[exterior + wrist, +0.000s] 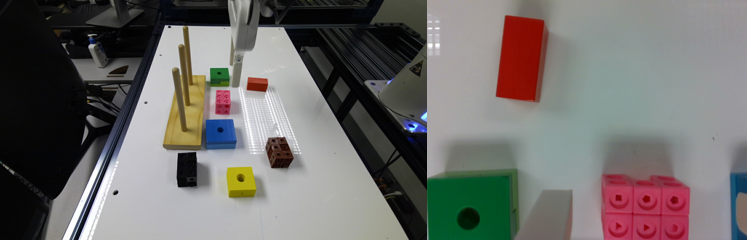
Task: Pick up pink block.
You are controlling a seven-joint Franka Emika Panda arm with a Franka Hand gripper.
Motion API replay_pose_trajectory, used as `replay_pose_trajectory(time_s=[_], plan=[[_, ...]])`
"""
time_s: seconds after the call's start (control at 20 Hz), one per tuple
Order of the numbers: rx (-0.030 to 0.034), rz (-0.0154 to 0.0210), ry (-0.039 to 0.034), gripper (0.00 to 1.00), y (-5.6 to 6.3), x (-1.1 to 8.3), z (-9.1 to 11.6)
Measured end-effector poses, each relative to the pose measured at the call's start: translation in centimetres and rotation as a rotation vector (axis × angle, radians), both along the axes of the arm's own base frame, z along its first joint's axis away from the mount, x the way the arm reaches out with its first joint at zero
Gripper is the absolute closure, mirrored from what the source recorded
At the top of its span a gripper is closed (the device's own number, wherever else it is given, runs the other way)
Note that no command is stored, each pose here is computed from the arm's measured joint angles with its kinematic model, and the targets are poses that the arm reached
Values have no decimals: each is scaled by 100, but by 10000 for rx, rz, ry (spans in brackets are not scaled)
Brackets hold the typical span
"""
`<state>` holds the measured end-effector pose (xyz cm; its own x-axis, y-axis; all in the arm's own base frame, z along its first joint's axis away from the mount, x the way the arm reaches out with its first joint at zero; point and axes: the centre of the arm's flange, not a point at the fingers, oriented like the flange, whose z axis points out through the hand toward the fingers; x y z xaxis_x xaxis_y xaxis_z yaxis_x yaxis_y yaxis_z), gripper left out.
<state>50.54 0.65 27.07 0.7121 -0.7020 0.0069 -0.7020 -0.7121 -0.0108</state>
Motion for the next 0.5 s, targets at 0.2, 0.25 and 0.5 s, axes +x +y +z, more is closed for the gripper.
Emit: replay_pose_trajectory(time_s=[0.2,0.25,0.5], plan=[[0,1,44,0,0,-3,-29],[1,1,56,0,1,-1,-58],[6,0,43,0,1,14,-235]])
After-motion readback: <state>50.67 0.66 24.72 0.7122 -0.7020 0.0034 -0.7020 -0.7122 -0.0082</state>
